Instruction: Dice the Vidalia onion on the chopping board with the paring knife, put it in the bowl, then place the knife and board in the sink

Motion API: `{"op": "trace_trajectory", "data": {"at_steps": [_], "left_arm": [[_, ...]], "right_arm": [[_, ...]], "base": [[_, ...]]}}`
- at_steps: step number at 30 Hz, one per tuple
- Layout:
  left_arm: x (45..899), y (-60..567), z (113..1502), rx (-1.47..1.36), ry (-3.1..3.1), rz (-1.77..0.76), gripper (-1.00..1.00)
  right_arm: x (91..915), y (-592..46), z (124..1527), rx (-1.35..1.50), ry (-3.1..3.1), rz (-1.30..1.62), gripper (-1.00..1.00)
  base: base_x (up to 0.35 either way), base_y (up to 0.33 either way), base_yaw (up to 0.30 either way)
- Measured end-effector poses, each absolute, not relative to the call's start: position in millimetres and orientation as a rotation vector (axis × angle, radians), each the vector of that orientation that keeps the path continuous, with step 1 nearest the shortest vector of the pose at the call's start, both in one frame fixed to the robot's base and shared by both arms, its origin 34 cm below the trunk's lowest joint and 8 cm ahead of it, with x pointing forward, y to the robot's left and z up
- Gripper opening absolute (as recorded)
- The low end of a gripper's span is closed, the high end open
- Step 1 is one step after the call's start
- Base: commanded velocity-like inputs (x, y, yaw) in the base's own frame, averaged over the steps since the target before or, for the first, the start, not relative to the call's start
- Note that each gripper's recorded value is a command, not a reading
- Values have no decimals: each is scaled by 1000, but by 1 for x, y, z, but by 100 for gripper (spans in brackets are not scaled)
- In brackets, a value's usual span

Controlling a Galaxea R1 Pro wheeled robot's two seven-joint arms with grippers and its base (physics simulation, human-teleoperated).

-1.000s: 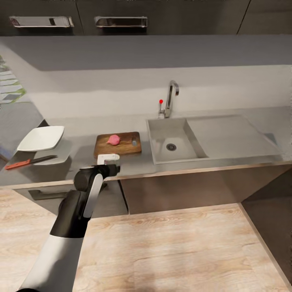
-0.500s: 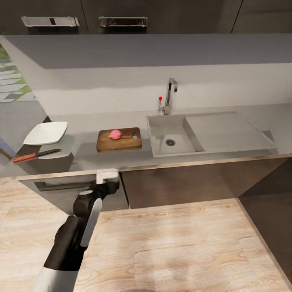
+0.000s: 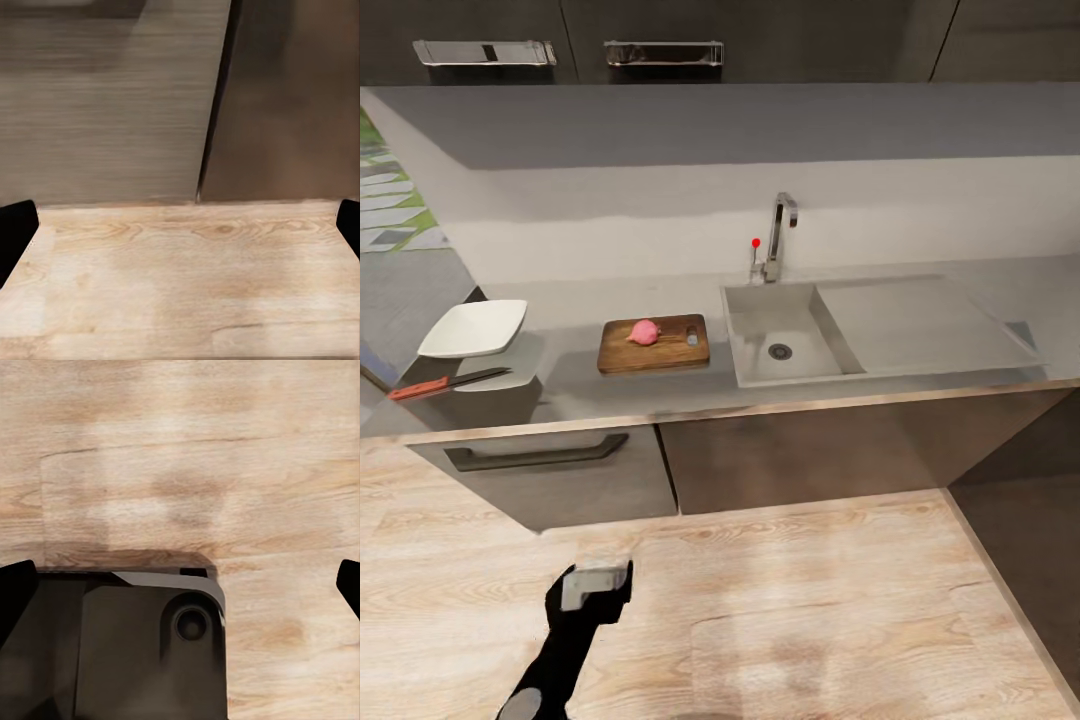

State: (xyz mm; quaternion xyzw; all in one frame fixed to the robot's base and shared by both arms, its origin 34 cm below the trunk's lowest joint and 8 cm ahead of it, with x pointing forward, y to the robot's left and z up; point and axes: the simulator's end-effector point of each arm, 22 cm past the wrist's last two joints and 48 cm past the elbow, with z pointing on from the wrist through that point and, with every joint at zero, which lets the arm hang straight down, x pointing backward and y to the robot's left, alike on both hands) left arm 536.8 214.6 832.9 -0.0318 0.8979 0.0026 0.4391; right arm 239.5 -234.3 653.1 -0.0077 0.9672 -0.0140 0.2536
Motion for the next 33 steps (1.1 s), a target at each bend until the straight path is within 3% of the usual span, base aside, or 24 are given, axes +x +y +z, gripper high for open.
{"op": "trace_trajectory", "data": {"at_steps": [6,18,33], "left_arm": [[436,244,834,-71,2174,21,100],[313,294,812,-82,2115,89,100],[221,294,765,-108,2293,161,100]], "right_arm": [[240,-235,653,-19,2626,-41,100],[244,-242,654,-23,2616,-52,100],[246,-240,655,-19,2608,-50,100]], "base": [[0,0,0],[0,0,0],[0,0,0]]}}
